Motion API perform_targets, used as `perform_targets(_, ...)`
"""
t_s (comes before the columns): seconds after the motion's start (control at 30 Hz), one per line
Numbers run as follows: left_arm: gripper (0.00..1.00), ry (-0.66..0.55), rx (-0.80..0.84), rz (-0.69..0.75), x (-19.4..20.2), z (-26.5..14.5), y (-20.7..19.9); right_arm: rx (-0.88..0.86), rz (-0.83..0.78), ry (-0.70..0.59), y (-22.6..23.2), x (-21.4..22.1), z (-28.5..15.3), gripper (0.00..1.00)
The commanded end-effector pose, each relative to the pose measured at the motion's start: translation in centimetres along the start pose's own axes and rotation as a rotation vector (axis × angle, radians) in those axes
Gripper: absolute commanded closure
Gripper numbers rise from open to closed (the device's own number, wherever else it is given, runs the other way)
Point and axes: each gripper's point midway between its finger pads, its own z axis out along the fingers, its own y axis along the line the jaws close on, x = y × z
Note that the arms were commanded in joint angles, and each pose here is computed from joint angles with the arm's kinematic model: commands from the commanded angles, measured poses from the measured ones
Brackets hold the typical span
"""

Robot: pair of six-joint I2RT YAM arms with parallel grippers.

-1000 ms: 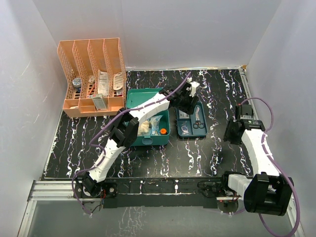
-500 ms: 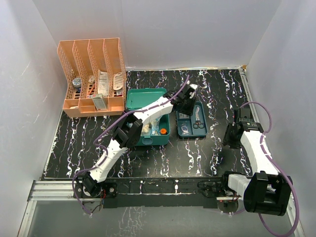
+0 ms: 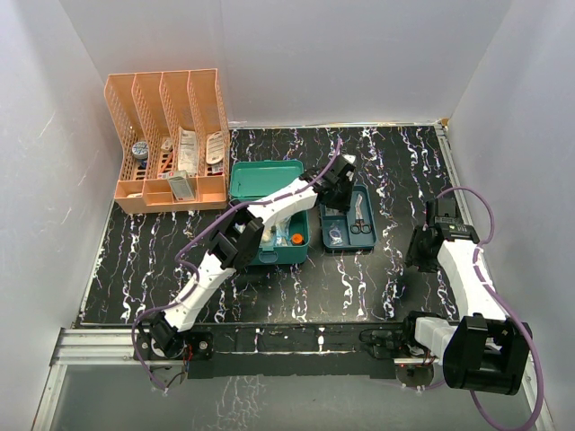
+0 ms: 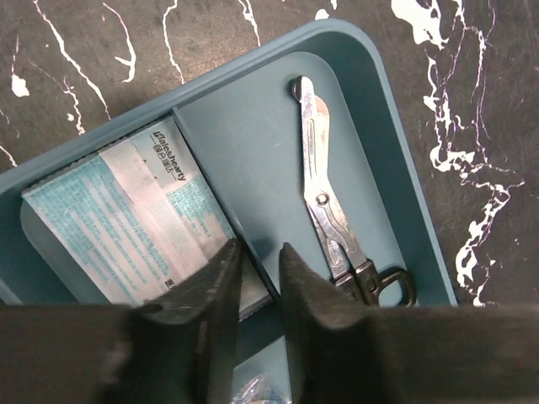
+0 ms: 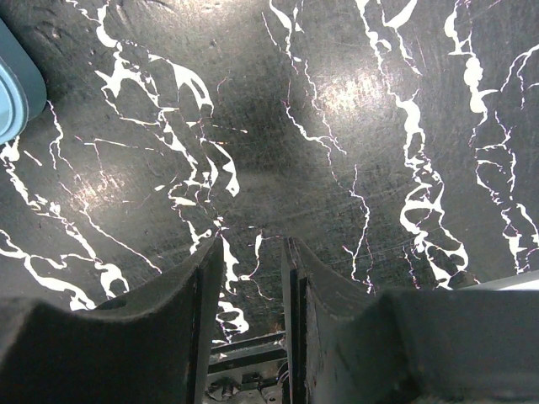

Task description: Organize the medicine kit

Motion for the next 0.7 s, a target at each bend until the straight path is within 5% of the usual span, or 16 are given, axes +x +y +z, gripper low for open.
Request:
perform_targets(0.0,0.84,0.078,-0.092,-0.033,3.2,0.9,1.9,0.004,0.007,-0.029,-0.3,-0.3,0.1,0.67)
perform_targets(0.07,0.98,0.093,-0.102,-0.038,3.8,1.2,2.2,0.006,0.007,-0.019,-0.3,0.0,0.3,0.67)
perform_targets(0.3,1.0,0.112,-0.088,0.045,4.2,0.8,1.8,0.014,0.008,0.008,-0.6,1.0,0.8,0.67)
perform_targets(0.33,1.0,0.104,-0.076,0.06,3.7,0.5,1.5,0.014,-0.109,0.012,-1.1,1.0,0.9,0.67)
perform_targets(0.37,1.0,0.096,-0.066,0.078,3.2,0.1,1.3,-0.013,0.155,0.023,0.5,1.2,0.9,0.67)
perform_targets(0.4,1.0,0.087,-0.058,0.098,2.7,-0.2,1.1,0.112,0.189,-0.016,-1.6,0.7,1.0,0.67)
perform_targets(0.43,1.0,0.078,-0.048,0.115,2.2,-0.5,0.8,-0.013,0.244,-0.439,0.5,-10.1,0.5,0.67)
perform_targets(0.47,1.0,0.066,-0.041,0.132,1.7,-0.9,0.6,-0.048,0.254,-0.543,1.1,-12.7,-0.3,0.75)
perform_targets(0.5,1.0,0.053,-0.028,0.15,1.1,-1.3,0.2,-0.051,0.257,-0.557,1.1,-13.0,-0.4,0.88)
perform_targets(0.67,1.0,-0.015,0.031,0.256,-1.6,-3.3,-1.8,-0.037,0.26,-0.564,0.8,-12.9,-0.6,0.89)
